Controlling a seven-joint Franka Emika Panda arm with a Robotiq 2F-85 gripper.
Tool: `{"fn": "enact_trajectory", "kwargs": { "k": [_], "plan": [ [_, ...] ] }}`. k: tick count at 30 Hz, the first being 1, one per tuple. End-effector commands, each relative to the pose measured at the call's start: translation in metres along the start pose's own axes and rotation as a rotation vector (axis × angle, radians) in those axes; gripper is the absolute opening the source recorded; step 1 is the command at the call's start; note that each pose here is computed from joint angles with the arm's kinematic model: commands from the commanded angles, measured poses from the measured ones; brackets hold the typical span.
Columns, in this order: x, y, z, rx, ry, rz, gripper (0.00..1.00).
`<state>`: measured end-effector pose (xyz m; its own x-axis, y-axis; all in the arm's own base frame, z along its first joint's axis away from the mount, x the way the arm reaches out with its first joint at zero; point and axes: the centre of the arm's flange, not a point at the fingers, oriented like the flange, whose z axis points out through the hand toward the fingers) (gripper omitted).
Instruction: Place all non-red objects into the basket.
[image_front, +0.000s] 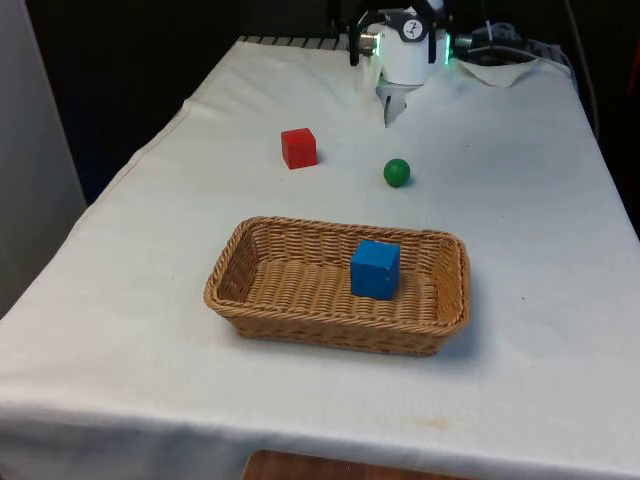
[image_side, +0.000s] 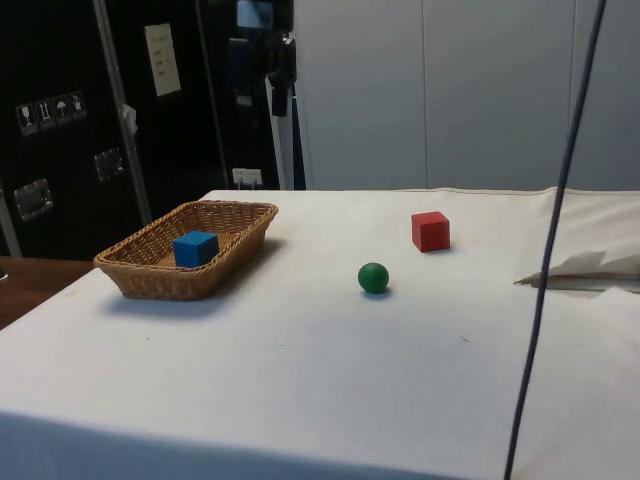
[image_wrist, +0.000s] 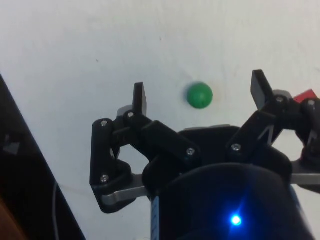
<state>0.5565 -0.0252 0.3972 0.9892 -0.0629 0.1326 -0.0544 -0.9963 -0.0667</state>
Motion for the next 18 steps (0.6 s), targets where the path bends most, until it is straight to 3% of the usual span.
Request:
{"fn": "enact_trajectory", "kwargs": {
  "k": [1,3,4,5,11,12,14,18],
  "plan": [
    [-0.005,0.0,-0.003,-0.015,-0.001,-0.001,1.0],
    [-0.014,0.001,-0.004,-0.027,-0.005,-0.011,1.0],
    [-0.013,0.0,-0.004,-0.014,-0.005,-0.013,1.0],
    [-0.017,0.0,-0.005,-0.03,-0.006,-0.014,1.0],
    [-0.037,-0.001,-0.005,-0.058,-0.016,-0.031,1.0],
    [-0.033,-0.001,-0.005,-0.043,-0.018,-0.032,1.0],
    [-0.043,-0.002,-0.002,-0.065,-0.02,-0.035,1.0],
    [-0.061,-0.002,0.005,-0.062,-0.021,-0.041,1.0]
  ]
}}
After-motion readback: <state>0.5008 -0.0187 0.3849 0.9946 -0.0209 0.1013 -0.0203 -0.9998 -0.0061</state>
